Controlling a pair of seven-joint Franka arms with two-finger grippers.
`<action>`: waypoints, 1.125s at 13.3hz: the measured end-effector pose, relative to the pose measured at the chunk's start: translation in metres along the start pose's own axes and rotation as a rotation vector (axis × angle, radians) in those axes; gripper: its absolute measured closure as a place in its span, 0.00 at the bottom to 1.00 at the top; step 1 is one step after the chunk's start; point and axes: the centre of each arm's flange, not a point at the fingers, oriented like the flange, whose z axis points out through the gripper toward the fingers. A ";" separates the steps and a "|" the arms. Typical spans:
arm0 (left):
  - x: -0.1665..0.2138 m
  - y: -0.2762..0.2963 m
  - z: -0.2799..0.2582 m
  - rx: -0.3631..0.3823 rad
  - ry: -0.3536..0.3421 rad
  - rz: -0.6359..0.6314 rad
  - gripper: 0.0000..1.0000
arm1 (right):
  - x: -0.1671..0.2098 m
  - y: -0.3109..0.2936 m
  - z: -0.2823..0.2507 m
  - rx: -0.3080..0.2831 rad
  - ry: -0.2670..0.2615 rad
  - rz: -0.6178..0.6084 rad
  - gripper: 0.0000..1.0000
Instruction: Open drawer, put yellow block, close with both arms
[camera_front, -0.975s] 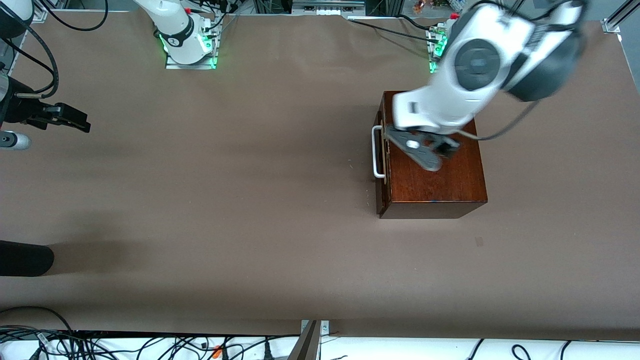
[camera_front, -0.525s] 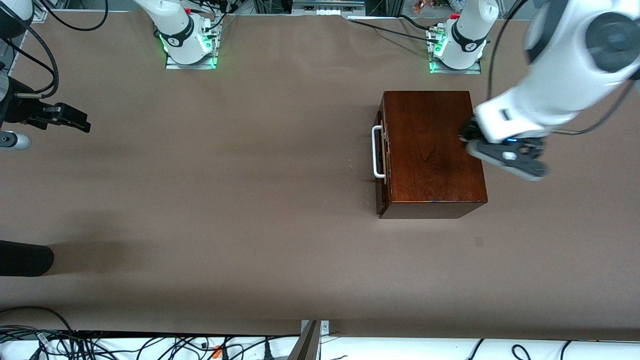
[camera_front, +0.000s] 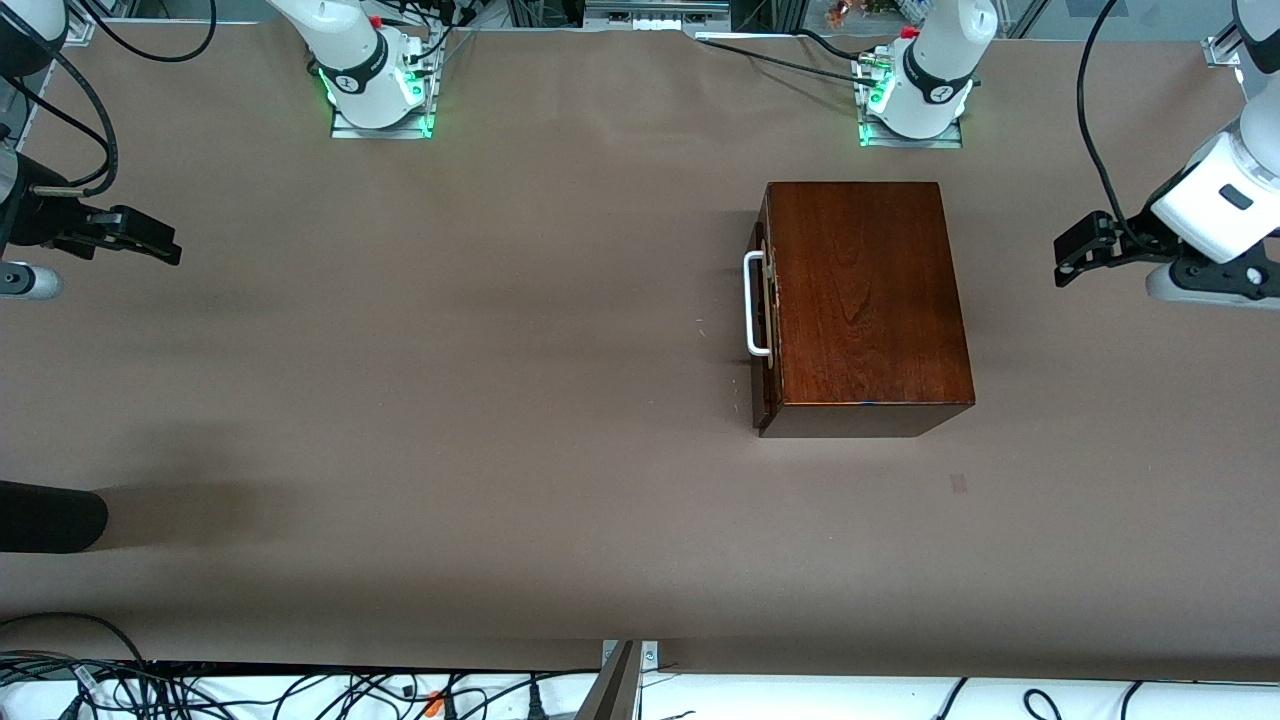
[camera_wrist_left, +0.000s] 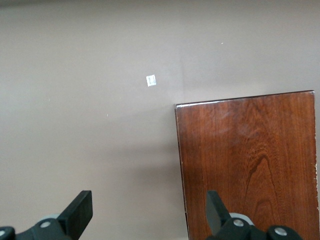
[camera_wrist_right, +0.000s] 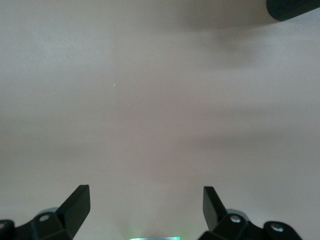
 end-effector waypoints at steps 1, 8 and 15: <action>-0.004 -0.002 0.003 0.000 -0.008 -0.029 0.00 | 0.000 0.000 0.000 0.000 0.000 0.000 0.00; -0.010 0.004 0.007 0.000 -0.015 -0.045 0.00 | 0.000 0.000 0.000 0.000 0.000 0.000 0.00; -0.011 0.002 0.008 0.001 -0.026 -0.048 0.00 | 0.000 0.000 0.000 0.000 0.000 0.000 0.00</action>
